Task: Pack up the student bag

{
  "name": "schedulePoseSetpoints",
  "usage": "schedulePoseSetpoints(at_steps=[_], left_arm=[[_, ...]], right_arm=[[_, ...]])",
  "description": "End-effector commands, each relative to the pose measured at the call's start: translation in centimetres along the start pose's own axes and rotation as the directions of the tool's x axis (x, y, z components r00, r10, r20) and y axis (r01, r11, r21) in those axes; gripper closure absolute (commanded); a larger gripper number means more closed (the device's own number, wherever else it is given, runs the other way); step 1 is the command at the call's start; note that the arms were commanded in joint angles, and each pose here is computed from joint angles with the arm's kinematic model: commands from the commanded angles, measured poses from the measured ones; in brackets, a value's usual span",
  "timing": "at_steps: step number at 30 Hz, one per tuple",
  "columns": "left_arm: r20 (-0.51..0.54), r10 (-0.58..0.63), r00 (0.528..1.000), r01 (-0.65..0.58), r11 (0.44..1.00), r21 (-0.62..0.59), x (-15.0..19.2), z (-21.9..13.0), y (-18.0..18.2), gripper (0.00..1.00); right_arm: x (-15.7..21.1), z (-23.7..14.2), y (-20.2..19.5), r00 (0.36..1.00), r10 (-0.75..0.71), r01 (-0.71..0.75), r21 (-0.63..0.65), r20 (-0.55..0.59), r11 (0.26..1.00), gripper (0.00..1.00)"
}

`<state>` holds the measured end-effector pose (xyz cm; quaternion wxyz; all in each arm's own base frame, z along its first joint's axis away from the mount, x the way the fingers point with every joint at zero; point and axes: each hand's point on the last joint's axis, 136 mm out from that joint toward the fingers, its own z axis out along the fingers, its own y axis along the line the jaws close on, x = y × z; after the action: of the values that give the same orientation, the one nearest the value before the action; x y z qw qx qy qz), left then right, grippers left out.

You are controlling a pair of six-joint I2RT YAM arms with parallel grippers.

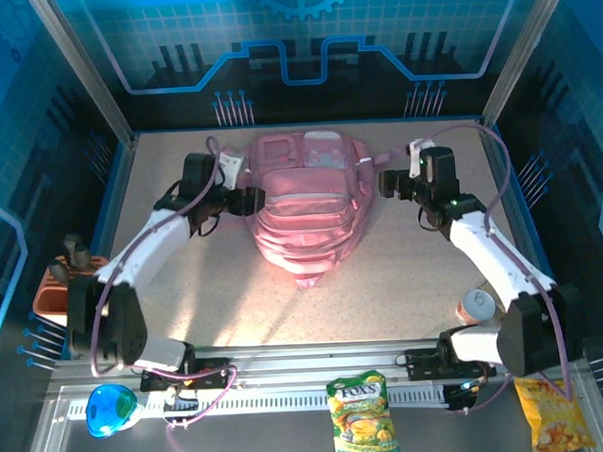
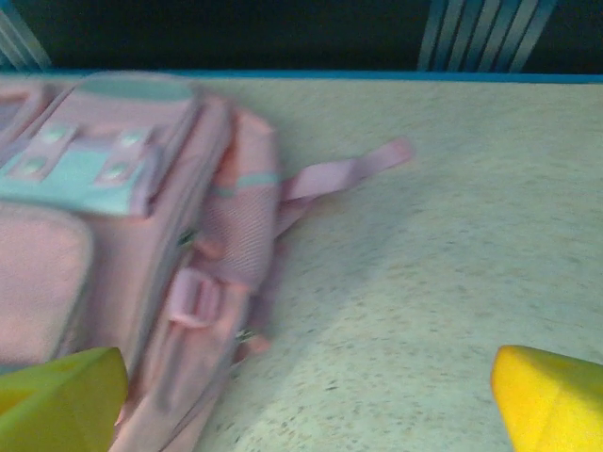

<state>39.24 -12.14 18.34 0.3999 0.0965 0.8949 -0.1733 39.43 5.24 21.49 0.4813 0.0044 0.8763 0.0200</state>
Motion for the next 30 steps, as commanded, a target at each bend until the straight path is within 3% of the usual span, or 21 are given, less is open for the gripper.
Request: schedulePoseSetpoints(at_steps=[1, 4, 8, 10, 13, 18, 23, 27, 30], left_arm=[[0.209, -0.143, 0.967, 0.194, 0.950, -0.244, -0.4, -1.9, 5.6, 0.11], [0.273, -0.179, 0.945, 0.275, 0.887, -0.372, 1.9, -3.5, 8.8, 0.03], [0.321, -0.200, 0.926, 0.352, 0.767, -0.536, 4.9, -5.2, 12.8, 0.01], [0.358, -0.225, 0.906, 0.405, 0.705, -0.582, 5.9, -6.4, 14.4, 0.01], [0.411, -0.205, 0.888, 0.436, 0.659, -0.613, 6.7, -7.6, 15.6, 0.01], [0.437, -0.124, 0.891, 0.397, 0.680, -0.617, 7.5, -7.1, 16.5, 0.01], [0.441, -0.083, 0.893, 0.345, 0.757, -0.555, 7.6, -4.4, 16.3, 0.01], [0.464, -0.013, 0.886, 0.267, 0.831, -0.487, 6.1, -3.1, 15.0, 0.01], [0.460, 0.011, 0.888, 0.230, 0.854, -0.466, 6.0, -2.1, 14.8, 0.01]], right_arm=[[0.9, -0.2, -4.6, 0.994, 0.087, -0.101, 0.211, 0.071, 0.972, 0.00], [2.9, 0.1, -6.6, 0.992, 0.092, -0.113, 0.299, 0.084, 0.948, 0.00], [5.6, 0.2, -8.2, 0.989, 0.094, -0.131, 0.372, 0.114, 0.919, 0.00], [6.8, 0.3, -9.0, 0.988, 0.092, -0.137, 0.406, 0.127, 0.903, 0.00], [8.2, 0.5, -9.6, 0.988, 0.065, -0.121, 0.436, 0.141, 0.892, 0.00], [9.4, 1.8, -8.6, 0.990, -0.013, -0.042, 0.381, 0.141, 0.924, 0.00], [8.4, 2.5, -5.9, 0.964, -0.079, 0.018, 0.234, 0.254, 0.972, 0.00], [7.9, 2.9, -5.1, 0.947, -0.122, 0.061, 0.203, 0.298, 0.977, 0.00], [8.2, 3.5, -4.4, 0.940, -0.141, 0.090, 0.174, 0.311, 0.981, 0.00]])
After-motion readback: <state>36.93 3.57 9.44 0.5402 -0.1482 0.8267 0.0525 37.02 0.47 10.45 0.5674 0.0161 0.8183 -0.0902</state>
